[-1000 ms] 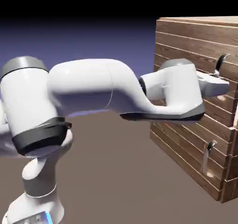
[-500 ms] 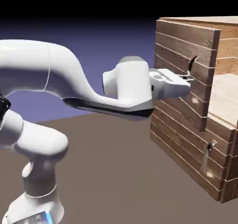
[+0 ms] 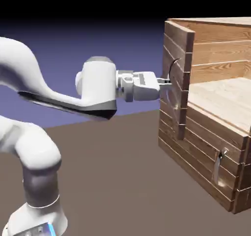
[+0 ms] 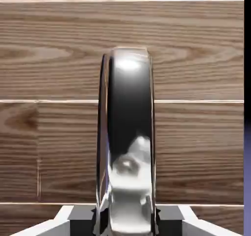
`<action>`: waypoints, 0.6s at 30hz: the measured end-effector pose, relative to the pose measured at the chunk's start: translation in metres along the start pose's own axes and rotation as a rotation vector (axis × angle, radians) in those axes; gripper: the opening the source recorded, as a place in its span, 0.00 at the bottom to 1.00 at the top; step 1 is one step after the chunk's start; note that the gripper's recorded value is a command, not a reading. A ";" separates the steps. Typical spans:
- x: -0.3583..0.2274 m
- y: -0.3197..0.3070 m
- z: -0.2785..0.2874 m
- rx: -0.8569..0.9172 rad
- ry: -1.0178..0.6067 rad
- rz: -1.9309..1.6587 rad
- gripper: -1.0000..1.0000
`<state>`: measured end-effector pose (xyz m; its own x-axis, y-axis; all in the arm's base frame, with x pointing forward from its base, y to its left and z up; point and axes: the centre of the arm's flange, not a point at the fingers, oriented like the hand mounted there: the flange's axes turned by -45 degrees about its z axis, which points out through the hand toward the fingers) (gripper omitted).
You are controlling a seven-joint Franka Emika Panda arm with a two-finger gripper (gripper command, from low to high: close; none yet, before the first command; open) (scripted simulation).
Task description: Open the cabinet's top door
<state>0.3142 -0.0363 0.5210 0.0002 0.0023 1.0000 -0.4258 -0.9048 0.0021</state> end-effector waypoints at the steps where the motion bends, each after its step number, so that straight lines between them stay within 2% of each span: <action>1: 0.000 -0.002 -0.005 -0.011 0.000 0.000 0.00; 18: 0.000 -0.032 -0.082 -0.170 0.000 0.000 0.00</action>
<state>0.2541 0.0275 0.5210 0.0002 0.0024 1.0000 -0.5726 -0.8199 0.0021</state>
